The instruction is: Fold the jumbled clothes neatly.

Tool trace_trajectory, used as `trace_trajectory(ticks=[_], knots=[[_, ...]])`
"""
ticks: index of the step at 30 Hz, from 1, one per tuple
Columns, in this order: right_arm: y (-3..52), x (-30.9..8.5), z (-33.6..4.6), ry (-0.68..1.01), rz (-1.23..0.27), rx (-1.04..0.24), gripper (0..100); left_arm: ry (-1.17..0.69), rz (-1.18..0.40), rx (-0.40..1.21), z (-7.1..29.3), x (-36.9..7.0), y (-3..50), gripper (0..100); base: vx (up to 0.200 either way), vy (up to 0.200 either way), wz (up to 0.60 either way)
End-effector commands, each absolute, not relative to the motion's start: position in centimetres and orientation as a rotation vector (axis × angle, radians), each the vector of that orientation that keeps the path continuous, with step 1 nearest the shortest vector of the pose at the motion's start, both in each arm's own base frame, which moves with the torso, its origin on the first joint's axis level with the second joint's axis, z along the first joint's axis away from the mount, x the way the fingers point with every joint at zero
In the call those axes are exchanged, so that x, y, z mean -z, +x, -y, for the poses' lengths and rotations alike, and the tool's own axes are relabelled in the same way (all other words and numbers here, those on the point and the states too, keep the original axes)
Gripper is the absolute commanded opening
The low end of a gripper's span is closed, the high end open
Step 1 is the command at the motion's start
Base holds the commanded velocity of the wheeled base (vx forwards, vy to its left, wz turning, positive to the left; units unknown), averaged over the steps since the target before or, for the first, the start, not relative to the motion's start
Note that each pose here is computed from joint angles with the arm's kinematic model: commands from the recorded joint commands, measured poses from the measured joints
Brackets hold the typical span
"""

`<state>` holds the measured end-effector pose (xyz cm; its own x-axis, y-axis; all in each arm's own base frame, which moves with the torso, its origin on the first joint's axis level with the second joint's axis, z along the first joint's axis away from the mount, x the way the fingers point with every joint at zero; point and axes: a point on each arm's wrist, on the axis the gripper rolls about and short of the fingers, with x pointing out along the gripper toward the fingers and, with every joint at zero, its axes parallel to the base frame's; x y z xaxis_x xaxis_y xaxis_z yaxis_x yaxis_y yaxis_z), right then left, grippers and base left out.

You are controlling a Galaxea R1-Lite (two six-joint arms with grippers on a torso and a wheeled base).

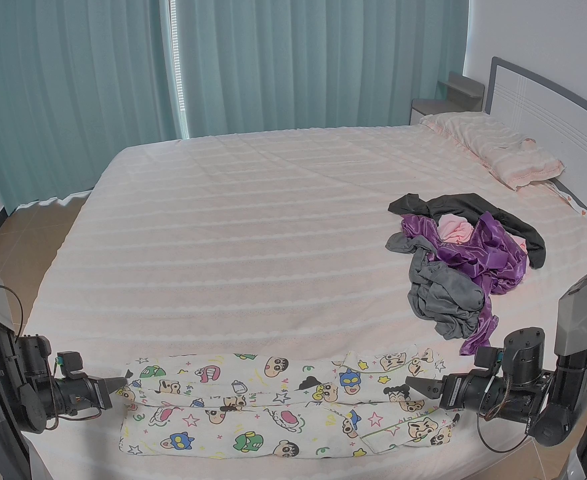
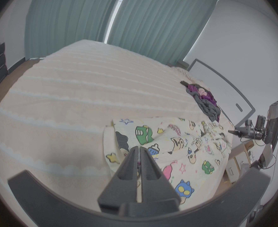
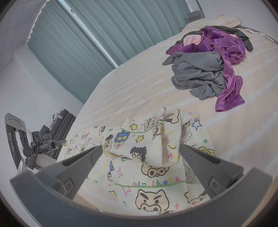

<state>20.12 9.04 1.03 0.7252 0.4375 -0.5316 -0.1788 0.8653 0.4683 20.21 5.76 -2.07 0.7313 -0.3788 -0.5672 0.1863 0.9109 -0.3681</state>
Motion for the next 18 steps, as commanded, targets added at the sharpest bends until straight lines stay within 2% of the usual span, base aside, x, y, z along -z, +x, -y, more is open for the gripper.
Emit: trace_trajectory(ticks=[1, 12, 18], knots=[[19.8, -0.9, -8.9, 0.403, -0.692, -0.347, 100, -0.294, -0.739, 0.328, -5.6, 2.8, 19.5, 0, 0.0, 0.0, 0.0], [19.7, -0.9, -8.9, 0.401, -0.697, -0.347, 100, -0.315, -0.861, 0.34, -5.3, 4.0, 18.5, 0, 0.0, 0.0, 0.0], [19.7, -0.9, -9.0, 0.399, -0.698, -0.353, 100, -0.312, -0.873, 0.328, -5.3, 4.1, 18.5, 0, 0.0, 0.0, 0.0]])
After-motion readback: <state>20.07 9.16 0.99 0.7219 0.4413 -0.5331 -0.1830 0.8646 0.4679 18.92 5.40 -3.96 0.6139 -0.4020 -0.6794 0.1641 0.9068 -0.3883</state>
